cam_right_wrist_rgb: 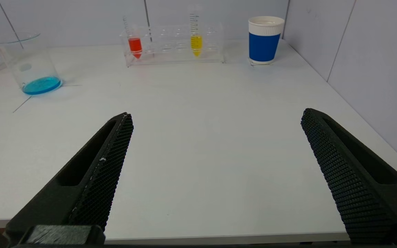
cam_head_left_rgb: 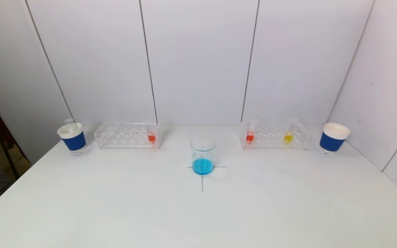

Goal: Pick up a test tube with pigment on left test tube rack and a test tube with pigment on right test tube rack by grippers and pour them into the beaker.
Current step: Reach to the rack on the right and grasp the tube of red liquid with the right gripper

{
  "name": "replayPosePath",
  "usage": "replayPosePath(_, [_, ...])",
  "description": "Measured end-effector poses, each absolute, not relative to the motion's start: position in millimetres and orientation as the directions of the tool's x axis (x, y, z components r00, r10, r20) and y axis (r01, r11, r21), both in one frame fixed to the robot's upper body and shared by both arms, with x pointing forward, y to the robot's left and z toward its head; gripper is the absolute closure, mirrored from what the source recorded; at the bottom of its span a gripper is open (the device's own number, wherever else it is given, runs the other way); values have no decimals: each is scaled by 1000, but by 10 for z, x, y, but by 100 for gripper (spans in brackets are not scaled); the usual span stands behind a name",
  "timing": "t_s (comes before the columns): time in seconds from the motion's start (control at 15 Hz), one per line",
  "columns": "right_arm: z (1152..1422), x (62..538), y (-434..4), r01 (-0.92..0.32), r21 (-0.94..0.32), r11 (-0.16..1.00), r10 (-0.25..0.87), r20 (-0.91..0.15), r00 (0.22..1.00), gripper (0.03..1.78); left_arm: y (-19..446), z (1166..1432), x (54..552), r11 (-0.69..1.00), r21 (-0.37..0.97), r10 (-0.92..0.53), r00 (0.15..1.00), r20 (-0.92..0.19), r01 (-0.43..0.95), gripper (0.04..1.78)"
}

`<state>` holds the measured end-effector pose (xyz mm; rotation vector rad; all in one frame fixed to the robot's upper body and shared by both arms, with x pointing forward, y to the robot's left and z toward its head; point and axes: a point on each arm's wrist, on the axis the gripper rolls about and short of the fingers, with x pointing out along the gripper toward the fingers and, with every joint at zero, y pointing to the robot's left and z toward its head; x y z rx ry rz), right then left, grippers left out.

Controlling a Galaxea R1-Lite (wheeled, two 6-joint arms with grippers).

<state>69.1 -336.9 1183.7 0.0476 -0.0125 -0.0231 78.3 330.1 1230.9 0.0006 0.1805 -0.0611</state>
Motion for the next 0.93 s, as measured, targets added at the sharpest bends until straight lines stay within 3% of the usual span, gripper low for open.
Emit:
replayPosePath(0.4, [11838,691,-3369,22,48,999,-23,12,1000,4,3317,11930,578,996,30,-77,970,-230,86,6])
replayPosePath(0.8, [11838,691,-3369,23,48,999,-23,12,1000,4,3336,11867,682,999,49,3,1000,16,-4,6])
replayPosePath(0.93, [11838,691,-3369,23,47,999,-23,12,1000,4,3335,11841,688,999,51,-1,1000,10,0,6])
